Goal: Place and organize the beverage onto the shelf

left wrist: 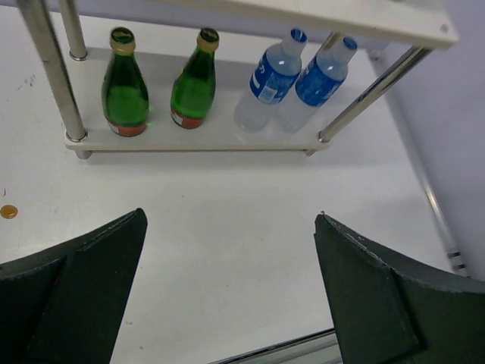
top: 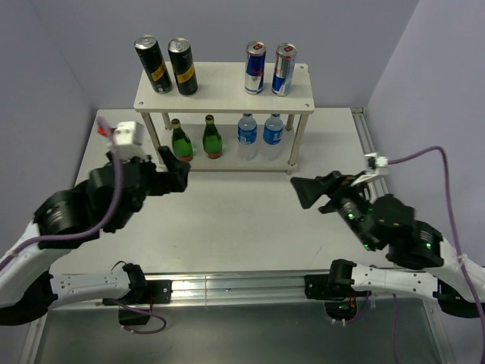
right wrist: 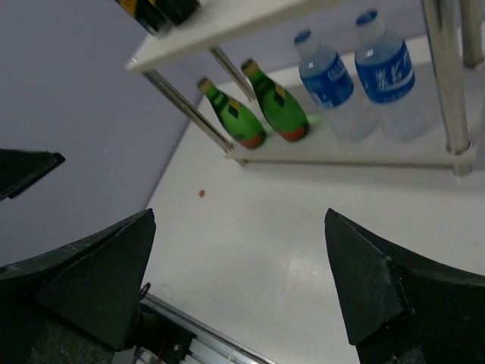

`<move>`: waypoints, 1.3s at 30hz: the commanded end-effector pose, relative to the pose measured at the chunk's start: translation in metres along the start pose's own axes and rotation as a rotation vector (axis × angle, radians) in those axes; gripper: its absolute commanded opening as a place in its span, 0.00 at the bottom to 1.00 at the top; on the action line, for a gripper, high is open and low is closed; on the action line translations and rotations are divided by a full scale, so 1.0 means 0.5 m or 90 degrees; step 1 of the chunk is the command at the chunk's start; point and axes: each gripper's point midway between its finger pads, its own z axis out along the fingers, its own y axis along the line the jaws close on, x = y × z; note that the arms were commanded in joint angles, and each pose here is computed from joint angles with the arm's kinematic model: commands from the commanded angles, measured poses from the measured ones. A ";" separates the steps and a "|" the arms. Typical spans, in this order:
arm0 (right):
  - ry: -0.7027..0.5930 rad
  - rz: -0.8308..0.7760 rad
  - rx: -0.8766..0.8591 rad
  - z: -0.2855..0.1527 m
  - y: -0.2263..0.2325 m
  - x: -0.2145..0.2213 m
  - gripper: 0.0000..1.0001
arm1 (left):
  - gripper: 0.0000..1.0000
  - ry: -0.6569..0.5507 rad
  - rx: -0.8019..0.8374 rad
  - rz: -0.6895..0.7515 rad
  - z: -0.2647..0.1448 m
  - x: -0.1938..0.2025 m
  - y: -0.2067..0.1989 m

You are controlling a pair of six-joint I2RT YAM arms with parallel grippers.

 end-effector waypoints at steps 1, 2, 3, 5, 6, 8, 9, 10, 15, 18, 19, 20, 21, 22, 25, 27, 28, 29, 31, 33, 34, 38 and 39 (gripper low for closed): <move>-0.043 -0.039 -0.049 -0.038 0.008 -0.069 1.00 | 0.99 -0.022 -0.004 -0.033 -0.055 -0.035 0.046; -0.059 -0.024 -0.076 -0.050 0.020 -0.089 1.00 | 0.99 -0.035 0.007 -0.044 -0.069 -0.048 0.053; -0.065 -0.030 -0.086 -0.055 0.022 -0.096 1.00 | 0.99 -0.041 0.014 -0.042 -0.076 -0.055 0.055; -0.076 -0.026 -0.105 -0.064 0.031 -0.112 1.00 | 0.99 -0.055 0.030 -0.054 -0.090 -0.072 0.056; -0.077 -0.030 -0.108 -0.065 0.033 -0.115 1.00 | 0.99 -0.059 0.028 -0.053 -0.093 -0.076 0.059; -0.078 -0.035 -0.113 -0.068 0.038 -0.122 1.00 | 0.99 -0.064 0.021 -0.046 -0.094 -0.081 0.065; -0.077 -0.039 -0.113 -0.067 0.040 -0.123 1.00 | 0.99 -0.064 0.017 -0.041 -0.093 -0.080 0.067; -0.075 -0.039 -0.118 -0.068 0.044 -0.124 1.00 | 0.99 -0.062 0.012 -0.035 -0.090 -0.076 0.069; -0.073 -0.042 -0.121 -0.064 0.052 -0.123 1.00 | 0.99 -0.058 0.015 -0.027 -0.083 -0.066 0.066; -0.072 -0.041 -0.122 -0.061 0.055 -0.122 1.00 | 0.99 -0.059 0.021 -0.027 -0.084 -0.063 0.065; -0.072 -0.042 -0.123 -0.060 0.056 -0.122 1.00 | 0.99 -0.060 0.021 -0.027 -0.084 -0.063 0.066; -0.072 -0.041 -0.126 -0.059 0.060 -0.122 1.00 | 0.99 -0.062 0.023 -0.028 -0.086 -0.065 0.067; -0.073 -0.042 -0.127 -0.059 0.061 -0.122 1.00 | 0.99 -0.063 0.024 -0.028 -0.087 -0.066 0.067; -0.075 -0.041 -0.126 -0.059 0.061 -0.124 1.00 | 0.99 -0.063 0.024 -0.027 -0.086 -0.066 0.066; -0.076 -0.044 -0.126 -0.054 0.065 -0.124 1.00 | 0.99 -0.065 0.026 -0.027 -0.087 -0.068 0.066; -0.077 -0.046 -0.126 -0.052 0.067 -0.123 1.00 | 0.99 -0.064 0.023 -0.022 -0.086 -0.066 0.068; -0.078 -0.045 -0.125 -0.051 0.068 -0.124 1.00 | 0.99 -0.062 0.021 -0.020 -0.085 -0.064 0.068; -0.081 -0.044 -0.121 -0.050 0.066 -0.126 1.00 | 0.99 -0.063 0.020 -0.020 -0.085 -0.064 0.069; -0.090 -0.039 -0.101 -0.047 0.057 -0.131 1.00 | 0.99 -0.063 0.020 -0.020 -0.086 -0.065 0.070; -0.098 -0.028 -0.092 -0.047 0.052 -0.137 1.00 | 0.99 -0.065 0.020 -0.020 -0.087 -0.066 0.071; -0.104 -0.027 -0.082 -0.047 0.046 -0.140 1.00 | 0.99 -0.066 0.020 -0.021 -0.087 -0.066 0.071; -0.118 -0.015 -0.054 -0.047 0.030 -0.152 1.00 | 0.99 -0.069 0.023 -0.020 -0.086 -0.069 0.069; -0.121 -0.013 -0.048 -0.047 0.028 -0.155 1.00 | 0.99 -0.069 0.023 -0.019 -0.086 -0.069 0.068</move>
